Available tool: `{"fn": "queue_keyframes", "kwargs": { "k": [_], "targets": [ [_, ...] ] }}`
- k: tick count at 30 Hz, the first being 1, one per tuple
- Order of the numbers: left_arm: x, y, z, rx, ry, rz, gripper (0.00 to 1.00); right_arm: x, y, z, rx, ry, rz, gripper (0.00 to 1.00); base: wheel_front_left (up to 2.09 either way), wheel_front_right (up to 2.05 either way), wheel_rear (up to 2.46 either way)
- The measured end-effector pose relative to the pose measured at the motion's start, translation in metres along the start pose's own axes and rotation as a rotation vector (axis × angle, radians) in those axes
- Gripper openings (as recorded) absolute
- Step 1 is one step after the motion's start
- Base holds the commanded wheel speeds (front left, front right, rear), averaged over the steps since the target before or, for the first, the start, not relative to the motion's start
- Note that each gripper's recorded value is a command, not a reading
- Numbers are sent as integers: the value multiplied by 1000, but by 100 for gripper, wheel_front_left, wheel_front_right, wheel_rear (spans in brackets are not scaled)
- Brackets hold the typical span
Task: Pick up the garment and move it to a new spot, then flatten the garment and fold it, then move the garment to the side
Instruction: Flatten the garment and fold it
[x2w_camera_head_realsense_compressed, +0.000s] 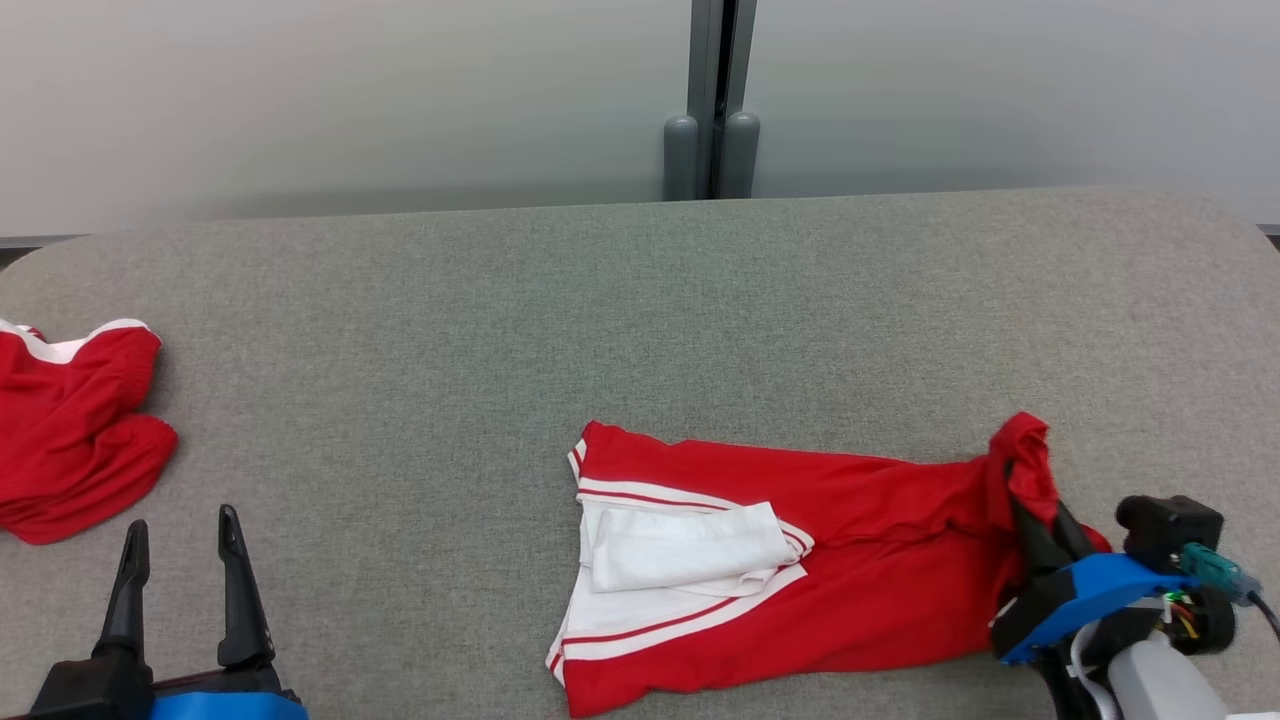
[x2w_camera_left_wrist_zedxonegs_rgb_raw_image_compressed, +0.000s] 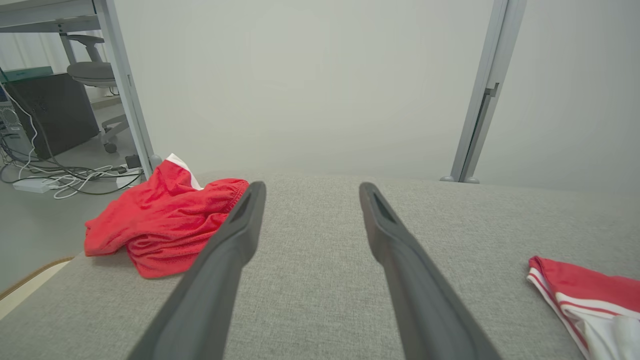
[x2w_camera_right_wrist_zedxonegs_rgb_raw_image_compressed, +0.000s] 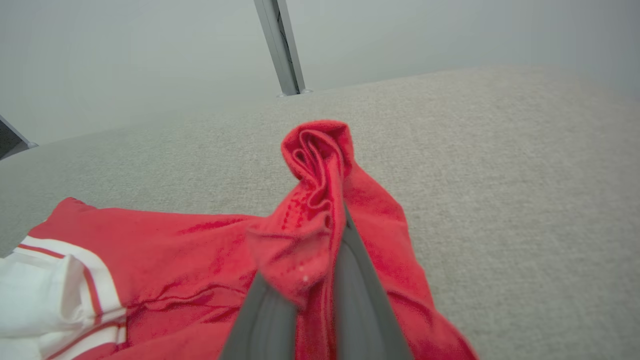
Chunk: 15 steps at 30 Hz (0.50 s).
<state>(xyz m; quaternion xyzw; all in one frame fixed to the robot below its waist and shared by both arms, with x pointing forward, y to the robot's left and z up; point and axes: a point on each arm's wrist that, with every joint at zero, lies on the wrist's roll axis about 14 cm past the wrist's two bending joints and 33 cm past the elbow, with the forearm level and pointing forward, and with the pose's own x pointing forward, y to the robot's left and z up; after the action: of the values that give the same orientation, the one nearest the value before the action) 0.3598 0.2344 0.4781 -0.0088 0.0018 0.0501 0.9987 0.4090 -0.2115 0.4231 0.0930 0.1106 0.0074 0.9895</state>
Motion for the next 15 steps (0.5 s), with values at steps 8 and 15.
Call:
{"fn": "queue_keyframes", "kwargs": {
  "k": [8,15],
  "targets": [
    [-3,0,-5,-7,17,1,100,4,98,18,91,-50,237,0,0,0,0],
    [-3,1,-10,-8,31,7,100,5,164,22,134,-37,407,0,0,0,0]
  ]
}}
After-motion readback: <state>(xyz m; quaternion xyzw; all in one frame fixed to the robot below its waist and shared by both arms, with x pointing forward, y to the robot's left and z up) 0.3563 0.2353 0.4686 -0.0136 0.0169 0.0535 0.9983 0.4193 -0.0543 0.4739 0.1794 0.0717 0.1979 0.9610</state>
